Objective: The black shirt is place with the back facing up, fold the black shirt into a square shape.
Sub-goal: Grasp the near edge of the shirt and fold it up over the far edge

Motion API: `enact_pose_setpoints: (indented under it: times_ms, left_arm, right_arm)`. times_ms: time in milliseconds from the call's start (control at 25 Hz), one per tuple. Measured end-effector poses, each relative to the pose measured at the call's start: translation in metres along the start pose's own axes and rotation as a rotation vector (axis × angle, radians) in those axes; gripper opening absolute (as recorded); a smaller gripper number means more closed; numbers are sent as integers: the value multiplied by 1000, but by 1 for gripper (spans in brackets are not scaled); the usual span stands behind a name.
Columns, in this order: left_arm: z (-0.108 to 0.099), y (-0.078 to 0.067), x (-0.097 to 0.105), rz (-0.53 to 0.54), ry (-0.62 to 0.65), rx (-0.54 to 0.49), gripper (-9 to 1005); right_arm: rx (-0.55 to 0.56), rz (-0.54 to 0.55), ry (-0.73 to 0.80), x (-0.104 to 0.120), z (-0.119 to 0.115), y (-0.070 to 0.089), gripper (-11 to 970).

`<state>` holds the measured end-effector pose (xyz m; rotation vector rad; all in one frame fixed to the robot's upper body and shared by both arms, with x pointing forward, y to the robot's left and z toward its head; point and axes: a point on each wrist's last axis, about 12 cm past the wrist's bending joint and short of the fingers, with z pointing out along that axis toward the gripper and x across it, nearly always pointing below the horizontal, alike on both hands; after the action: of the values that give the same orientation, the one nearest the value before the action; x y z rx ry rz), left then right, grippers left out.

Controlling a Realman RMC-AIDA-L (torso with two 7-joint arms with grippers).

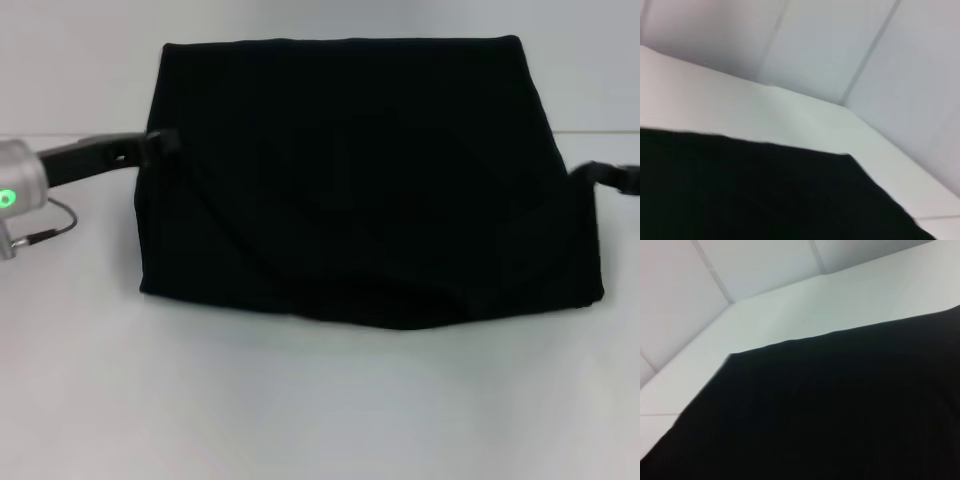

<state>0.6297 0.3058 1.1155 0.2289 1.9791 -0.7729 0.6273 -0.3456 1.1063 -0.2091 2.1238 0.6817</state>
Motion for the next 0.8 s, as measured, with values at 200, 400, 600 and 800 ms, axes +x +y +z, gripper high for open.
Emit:
enact_pose_setpoints:
  times_ms: [200, 400, 600, 800]
  left_arm:
    - [24, 0, -9, 51, -25, -107, 55]
    - [40, 0, -15, 88, -48, -201, 55]
    - [48, 0, -21, 102, -93, -251, 53]
    - [54, 0, -15, 105, -81, -278, 51]
  right_arm:
    - [101, -40, -5, -13, 41, 15, 85]
    - [182, -103, -27, -28, 67, 31, 96]
    - [228, -141, -49, -43, 79, 39, 107]
    - [244, -151, -58, -48, 82, 41, 118]
